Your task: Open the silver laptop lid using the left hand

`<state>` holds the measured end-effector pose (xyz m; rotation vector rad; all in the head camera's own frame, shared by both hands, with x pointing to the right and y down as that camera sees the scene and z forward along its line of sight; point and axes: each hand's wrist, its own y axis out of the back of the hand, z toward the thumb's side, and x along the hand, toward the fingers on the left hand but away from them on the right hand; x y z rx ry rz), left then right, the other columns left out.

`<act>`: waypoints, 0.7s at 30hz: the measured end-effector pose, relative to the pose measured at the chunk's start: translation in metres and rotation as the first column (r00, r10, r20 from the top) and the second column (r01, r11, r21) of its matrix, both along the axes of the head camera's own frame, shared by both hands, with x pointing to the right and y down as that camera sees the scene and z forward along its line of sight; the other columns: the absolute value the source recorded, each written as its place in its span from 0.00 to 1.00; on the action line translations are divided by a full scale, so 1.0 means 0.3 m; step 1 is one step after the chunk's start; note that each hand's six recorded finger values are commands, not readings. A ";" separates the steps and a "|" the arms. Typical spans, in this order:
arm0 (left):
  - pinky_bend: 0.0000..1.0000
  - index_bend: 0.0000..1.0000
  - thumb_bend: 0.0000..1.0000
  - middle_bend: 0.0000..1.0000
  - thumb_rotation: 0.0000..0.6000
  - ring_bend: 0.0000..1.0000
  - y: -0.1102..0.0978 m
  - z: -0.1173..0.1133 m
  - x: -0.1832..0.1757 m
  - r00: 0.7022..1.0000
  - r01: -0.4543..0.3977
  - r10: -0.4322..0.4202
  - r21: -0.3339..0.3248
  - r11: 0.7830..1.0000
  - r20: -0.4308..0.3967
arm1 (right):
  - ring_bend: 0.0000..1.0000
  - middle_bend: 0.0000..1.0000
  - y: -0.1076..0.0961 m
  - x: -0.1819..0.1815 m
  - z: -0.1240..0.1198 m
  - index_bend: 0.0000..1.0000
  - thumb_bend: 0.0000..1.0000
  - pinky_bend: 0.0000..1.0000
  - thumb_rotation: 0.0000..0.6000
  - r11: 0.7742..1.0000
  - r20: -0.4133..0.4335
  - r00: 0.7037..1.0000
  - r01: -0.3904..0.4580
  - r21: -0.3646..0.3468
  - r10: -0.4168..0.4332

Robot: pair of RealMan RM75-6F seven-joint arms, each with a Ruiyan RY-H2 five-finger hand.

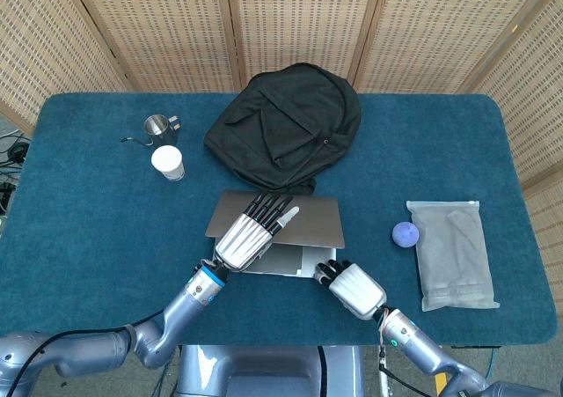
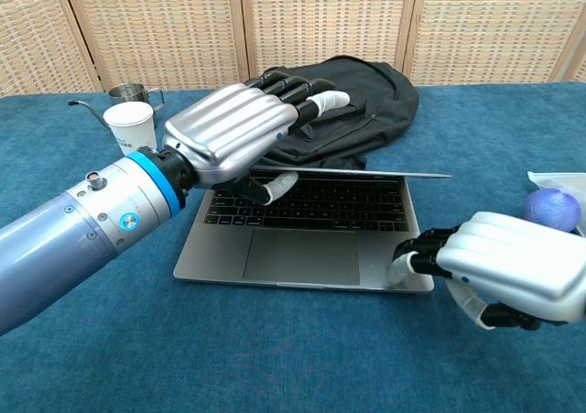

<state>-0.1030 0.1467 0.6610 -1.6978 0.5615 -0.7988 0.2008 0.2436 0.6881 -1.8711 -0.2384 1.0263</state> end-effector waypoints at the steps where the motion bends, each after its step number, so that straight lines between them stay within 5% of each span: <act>1: 0.00 0.00 0.49 0.00 1.00 0.00 -0.001 0.000 0.000 1.000 0.001 -0.001 -0.001 1.000 -0.001 | 0.22 0.19 0.001 -0.007 0.000 0.21 1.00 0.42 1.00 1.000 -0.003 1.000 0.000 -0.004 0.000; 21: 0.00 0.00 0.49 0.00 1.00 0.00 -0.035 0.007 -0.053 1.000 0.028 -0.028 0.009 1.000 0.010 | 0.22 0.19 -0.007 -0.040 0.030 0.21 1.00 0.42 1.00 0.998 -0.066 0.998 -0.001 -0.061 -0.003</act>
